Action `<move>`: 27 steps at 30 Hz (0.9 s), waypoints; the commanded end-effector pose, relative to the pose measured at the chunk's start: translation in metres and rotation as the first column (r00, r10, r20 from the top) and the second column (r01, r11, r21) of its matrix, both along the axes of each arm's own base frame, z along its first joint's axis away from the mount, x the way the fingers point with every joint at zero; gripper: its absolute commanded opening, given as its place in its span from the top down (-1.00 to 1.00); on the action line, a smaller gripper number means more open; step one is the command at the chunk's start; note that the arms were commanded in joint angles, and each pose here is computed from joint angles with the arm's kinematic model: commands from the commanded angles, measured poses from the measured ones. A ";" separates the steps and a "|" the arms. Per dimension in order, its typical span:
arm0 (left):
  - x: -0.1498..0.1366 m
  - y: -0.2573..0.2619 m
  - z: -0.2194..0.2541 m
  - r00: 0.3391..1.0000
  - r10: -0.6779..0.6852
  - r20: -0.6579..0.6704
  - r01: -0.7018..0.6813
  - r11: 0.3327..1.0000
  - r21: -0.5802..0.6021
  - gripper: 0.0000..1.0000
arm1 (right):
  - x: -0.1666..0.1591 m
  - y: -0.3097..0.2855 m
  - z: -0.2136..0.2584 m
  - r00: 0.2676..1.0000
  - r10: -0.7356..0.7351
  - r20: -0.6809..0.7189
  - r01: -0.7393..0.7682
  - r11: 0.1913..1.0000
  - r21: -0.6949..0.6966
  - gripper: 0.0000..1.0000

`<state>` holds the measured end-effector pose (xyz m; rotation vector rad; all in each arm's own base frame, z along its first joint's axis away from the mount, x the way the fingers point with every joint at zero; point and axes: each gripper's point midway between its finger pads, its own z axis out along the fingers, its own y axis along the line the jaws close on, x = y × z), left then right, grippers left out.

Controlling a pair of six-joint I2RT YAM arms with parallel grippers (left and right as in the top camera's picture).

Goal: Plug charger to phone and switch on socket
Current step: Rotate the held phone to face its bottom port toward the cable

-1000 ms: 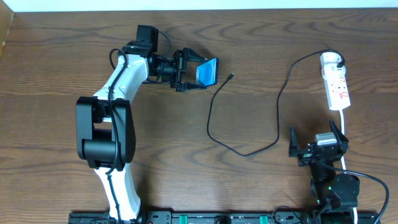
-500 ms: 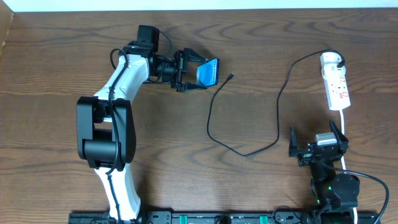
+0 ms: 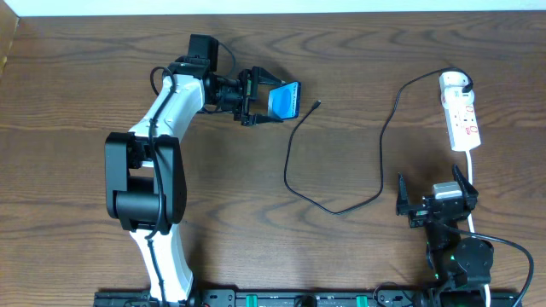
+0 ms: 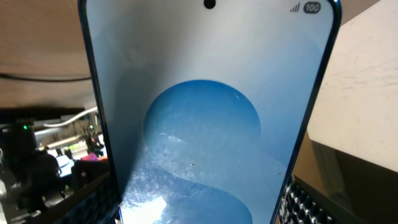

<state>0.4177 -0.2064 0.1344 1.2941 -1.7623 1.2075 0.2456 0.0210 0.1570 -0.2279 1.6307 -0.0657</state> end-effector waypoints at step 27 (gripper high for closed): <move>0.011 0.066 -0.058 0.884 -0.321 0.341 0.048 0.787 0.615 -0.06 | 0.000 0.004 -0.001 1.000 0.017 -0.002 -0.017 1.000 0.012 -0.99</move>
